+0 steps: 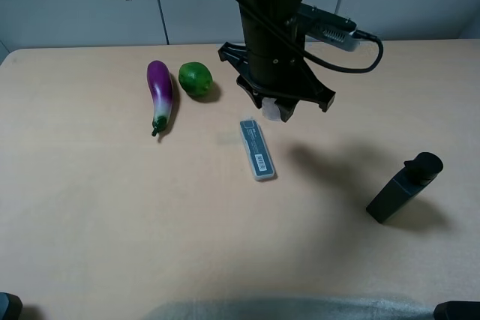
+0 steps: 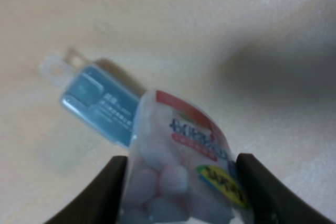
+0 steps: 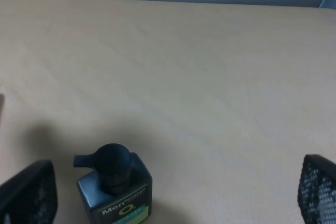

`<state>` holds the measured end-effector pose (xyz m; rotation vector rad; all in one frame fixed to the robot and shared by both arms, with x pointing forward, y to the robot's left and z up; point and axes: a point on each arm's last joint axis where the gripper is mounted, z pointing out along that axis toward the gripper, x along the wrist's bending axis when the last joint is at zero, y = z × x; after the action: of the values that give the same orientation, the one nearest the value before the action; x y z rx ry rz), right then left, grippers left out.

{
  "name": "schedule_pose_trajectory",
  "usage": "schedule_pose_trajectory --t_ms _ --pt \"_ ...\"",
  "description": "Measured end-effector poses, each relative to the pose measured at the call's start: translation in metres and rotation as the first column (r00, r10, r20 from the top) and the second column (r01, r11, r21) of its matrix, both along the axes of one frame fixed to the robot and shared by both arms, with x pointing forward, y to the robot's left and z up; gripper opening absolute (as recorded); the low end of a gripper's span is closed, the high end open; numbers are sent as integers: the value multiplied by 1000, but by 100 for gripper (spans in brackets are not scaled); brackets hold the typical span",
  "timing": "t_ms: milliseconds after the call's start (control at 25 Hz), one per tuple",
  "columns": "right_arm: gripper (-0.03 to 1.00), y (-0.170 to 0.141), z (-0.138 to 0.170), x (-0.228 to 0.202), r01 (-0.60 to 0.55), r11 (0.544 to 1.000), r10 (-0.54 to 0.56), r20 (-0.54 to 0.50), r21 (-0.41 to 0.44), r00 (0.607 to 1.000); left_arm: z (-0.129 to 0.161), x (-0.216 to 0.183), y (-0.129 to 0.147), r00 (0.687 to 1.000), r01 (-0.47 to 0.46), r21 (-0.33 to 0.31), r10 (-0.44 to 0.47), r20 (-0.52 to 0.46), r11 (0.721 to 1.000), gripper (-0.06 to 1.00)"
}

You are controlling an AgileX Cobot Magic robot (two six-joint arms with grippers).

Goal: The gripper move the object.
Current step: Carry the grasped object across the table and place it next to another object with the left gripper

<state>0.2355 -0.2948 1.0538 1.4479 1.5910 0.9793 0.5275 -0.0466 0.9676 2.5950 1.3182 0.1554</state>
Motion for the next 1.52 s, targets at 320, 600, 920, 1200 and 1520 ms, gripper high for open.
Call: schedule_pose_trajectory --t_ms 320,600,920,1200,1520 --pt "69 0 0 0 0 1000 0 0 0 1000 -22 2 -9 1000 10 -8 -10 -2 1000 44" --pt "69 0 0 0 -1 1000 1 0 1 1000 -35 5 -15 1000 20 -24 -19 11 1000 44" --pt "69 0 0 0 -1 1000 1 0 2 1000 -59 4 -21 999 33 -9 -33 -2 999 44" --pt "69 0 0 0 -2 1000 2 0 3 1000 -67 3 -25 999 48 -10 -48 1 999 44" --pt "69 0 0 0 -2 1000 2 0 3 1000 -75 3 -25 998 57 1 -57 -6 998 44"
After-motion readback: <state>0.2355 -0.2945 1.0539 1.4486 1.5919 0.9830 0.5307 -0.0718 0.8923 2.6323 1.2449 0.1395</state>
